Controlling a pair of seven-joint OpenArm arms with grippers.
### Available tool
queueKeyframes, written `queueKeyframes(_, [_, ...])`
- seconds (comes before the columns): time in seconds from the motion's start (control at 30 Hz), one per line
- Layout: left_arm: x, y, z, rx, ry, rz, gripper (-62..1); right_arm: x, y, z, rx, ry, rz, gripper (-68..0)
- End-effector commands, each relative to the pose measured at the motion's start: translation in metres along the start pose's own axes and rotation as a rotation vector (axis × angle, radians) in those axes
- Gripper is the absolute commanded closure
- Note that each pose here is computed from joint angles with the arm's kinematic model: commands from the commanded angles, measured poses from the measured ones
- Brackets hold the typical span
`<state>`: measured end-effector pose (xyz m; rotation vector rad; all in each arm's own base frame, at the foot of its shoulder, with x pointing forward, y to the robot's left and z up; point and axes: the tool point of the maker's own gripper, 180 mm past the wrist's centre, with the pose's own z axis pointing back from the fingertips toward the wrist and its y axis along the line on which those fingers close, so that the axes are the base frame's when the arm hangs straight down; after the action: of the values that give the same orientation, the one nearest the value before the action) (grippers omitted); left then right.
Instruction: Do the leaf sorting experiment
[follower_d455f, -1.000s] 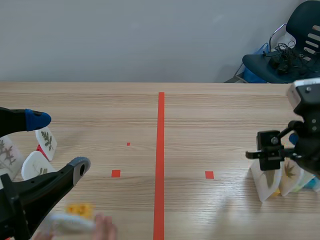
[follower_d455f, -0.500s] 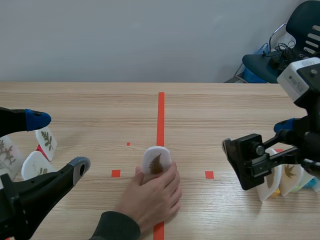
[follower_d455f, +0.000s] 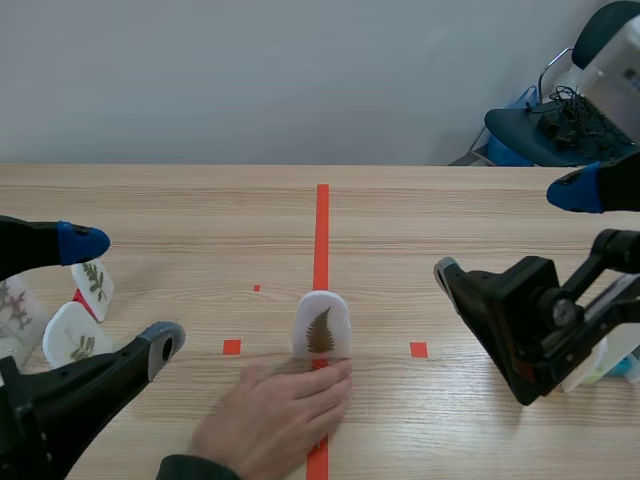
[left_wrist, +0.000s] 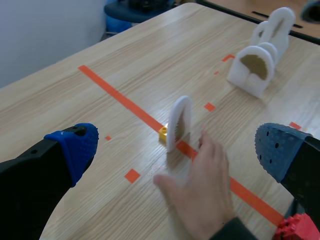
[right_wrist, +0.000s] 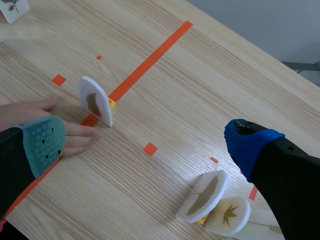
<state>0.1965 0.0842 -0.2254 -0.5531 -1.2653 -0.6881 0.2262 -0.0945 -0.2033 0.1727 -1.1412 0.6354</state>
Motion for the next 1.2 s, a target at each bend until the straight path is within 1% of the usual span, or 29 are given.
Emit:
queueKeyframes(0.0, [0.01, -0.001, -0.001, -0.005, -0.036, -0.003, -62.3, 0.006, -0.005, -0.001, -0.014, -0.031, -0.006, -67.9])
queueKeyframes(0.13, [0.014, 0.001, -0.004, -0.012, -0.045, -0.021, -62.3, 0.006, -0.005, -0.001, -0.014, -0.03, -0.006, -67.9])
queueKeyframes(0.23, [0.011, -0.002, -0.011, -0.041, -0.007, -0.037, -62.3, 0.006, -0.005, -0.001, -0.014, -0.03, -0.006, -67.9])
queueKeyframes(0.37, [0.007, -0.018, -0.025, -0.102, 0.012, -0.038, -62.3, 0.006, -0.005, -0.001, -0.014, -0.028, -0.006, -67.9])
queueKeyframes(0.4, [0.006, -0.023, -0.028, -0.118, 0.012, -0.046, -62.3, 0.006, -0.005, -0.001, -0.014, -0.027, -0.006, -67.9])
queueKeyframes(0.5, [-0.005, -0.034, -0.041, -0.151, 0.036, -0.095, -62.3, 0.006, -0.005, -0.001, -0.014, -0.027, -0.006, -67.9])
queueKeyframes(0.53, [-0.011, -0.036, -0.045, -0.159, 0.044, -0.097, -62.3, 0.005, -0.005, -0.001, -0.014, -0.027, -0.006, -67.9])
queueKeyframes(0.63, [-0.028, -0.035, -0.061, -0.154, 0.054, -0.059, -62.3, 0.005, -0.005, -0.001, -0.016, -0.024, -0.002, -67.9])
queueKeyframes(0.77, [-0.055, -0.02, -0.085, -0.092, 0.081, -0.025, -62.3, 0.005, -0.006, -0.001, -0.017, -0.023, 0.0, -67.9])
queueKeyframes(0.87, [-0.068, -0.014, -0.101, -0.075, 0.072, 0.028, -62.3, 0.005, -0.006, -0.001, -0.017, -0.023, 0.0, -67.9])
queueKeyframes(0.9, [-0.071, -0.013, -0.107, -0.074, 0.071, 0.036, -62.3, 0.005, -0.006, -0.001, -0.017, -0.023, 0.0, -67.9])
queueKeyframes(1.03, [-0.085, -0.017, -0.127, -0.096, 0.078, 0.011, -62.3, 0.005, -0.006, -0.001, -0.017, -0.023, 0.0, -67.9])
queueKeyframes(1.1, [-0.089, -0.021, -0.137, -0.11, 0.072, 0.023, -62.3, 0.005, -0.006, -0.001, -0.017, -0.023, 0.0, -67.9])
queueKeyframes(1.17, [-0.093, -0.027, -0.147, -0.128, 0.071, 0.024, -62.3, 0.005, -0.006, -0.001, -0.017, -0.023, 0.0, -67.9])
